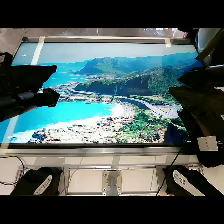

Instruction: Fold the clothes and pants, and hang the long-sleeved shirts on hangers.

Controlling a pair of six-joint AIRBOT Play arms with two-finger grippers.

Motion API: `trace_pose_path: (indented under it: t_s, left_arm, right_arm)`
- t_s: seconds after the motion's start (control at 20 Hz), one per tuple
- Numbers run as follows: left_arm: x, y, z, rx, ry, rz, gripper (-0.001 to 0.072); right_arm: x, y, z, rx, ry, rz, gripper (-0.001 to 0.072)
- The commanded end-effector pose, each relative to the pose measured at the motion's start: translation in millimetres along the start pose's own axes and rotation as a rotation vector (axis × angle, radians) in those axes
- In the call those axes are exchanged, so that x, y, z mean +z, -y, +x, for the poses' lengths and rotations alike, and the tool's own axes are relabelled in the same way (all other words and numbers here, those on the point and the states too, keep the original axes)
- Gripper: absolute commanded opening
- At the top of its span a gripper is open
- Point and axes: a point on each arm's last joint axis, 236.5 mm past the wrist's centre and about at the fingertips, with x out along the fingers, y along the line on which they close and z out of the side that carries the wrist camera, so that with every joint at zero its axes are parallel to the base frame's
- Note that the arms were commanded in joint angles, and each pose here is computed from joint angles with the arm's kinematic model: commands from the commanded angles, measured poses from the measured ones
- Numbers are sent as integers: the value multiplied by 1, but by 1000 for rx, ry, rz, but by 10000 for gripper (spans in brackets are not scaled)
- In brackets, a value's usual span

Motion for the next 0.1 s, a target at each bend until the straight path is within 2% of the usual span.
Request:
trace_pose_path:
  t_s: [0.0,0.05]
  left_arm:
    - [0,0,0,1,1,0,654]
    - [0,0,0,1,1,0,655]
  right_arm:
    - [-10,-3,7,5,-58,-17,19]
    - [-11,-4,7,7,-65,-17,20]
